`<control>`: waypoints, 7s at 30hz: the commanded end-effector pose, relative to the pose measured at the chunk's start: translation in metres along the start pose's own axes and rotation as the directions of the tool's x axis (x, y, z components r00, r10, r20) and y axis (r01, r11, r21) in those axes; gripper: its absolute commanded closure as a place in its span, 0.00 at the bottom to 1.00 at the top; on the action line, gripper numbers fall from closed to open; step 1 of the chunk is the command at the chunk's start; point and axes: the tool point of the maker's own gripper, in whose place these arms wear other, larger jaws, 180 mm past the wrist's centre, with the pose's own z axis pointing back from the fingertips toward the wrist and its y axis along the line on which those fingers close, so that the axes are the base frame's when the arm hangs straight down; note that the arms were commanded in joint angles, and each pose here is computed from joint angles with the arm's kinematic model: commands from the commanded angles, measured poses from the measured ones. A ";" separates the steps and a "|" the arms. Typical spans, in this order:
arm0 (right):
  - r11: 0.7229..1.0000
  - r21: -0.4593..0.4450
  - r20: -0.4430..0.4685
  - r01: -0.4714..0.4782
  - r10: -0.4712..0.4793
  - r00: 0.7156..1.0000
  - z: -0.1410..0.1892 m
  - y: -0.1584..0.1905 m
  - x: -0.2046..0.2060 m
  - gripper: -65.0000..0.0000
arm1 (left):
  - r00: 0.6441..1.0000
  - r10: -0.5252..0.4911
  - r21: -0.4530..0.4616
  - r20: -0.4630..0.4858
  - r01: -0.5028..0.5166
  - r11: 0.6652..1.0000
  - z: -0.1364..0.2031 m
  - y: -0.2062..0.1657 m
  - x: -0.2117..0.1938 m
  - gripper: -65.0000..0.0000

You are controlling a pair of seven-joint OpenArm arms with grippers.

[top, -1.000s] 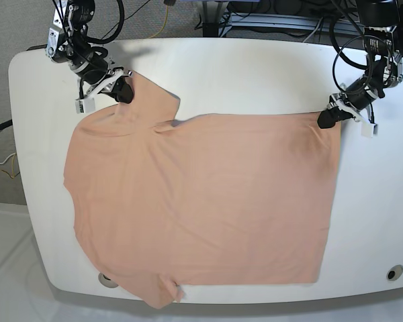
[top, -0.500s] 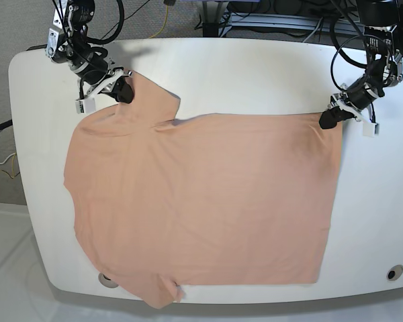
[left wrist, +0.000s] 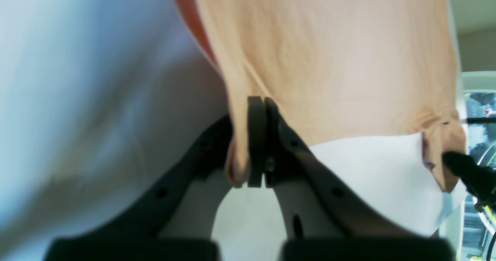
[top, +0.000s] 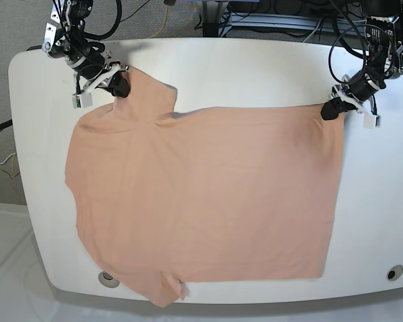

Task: Fold the T-shirt properly
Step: 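Pull both shoulder corners toward the robot, dragging the shirt along, then lift both grippers and fold the shoulder edge over toward the hem, then open both grippers to release the folded edge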

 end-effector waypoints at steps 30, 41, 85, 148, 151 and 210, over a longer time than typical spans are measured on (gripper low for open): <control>0.994 -0.076 -0.085 -0.078 0.071 0.994 0.074 0.003 -0.045 1.00 | 0.985 -0.110 0.004 -0.129 0.112 0.994 0.044 -0.018 -0.048 1.00; 0.990 -0.111 -0.099 -0.088 0.077 0.992 0.089 -0.005 -0.048 1.00 | 0.979 -0.145 0.028 -0.141 0.150 0.988 0.063 -0.020 -0.048 1.00; 0.967 -0.045 0.238 -0.253 0.256 0.937 0.050 0.027 0.101 1.00 | 0.953 -0.295 0.000 0.069 0.296 0.955 0.038 -0.045 0.071 1.00; 0.923 -0.185 0.088 -0.338 0.358 0.929 -0.034 -0.037 0.156 0.78 | 0.925 -0.366 0.119 0.104 0.354 0.928 -0.022 -0.016 0.144 0.66; 0.918 -0.194 0.091 -0.345 0.367 0.926 -0.034 -0.039 0.159 0.58 | 0.928 -0.355 0.116 0.114 0.342 0.932 -0.020 -0.016 0.146 0.48; 0.882 -0.398 0.120 -0.254 0.325 0.938 0.020 -0.099 0.124 0.33 | 0.911 -0.411 0.134 0.014 0.406 0.904 0.016 -0.021 0.076 0.34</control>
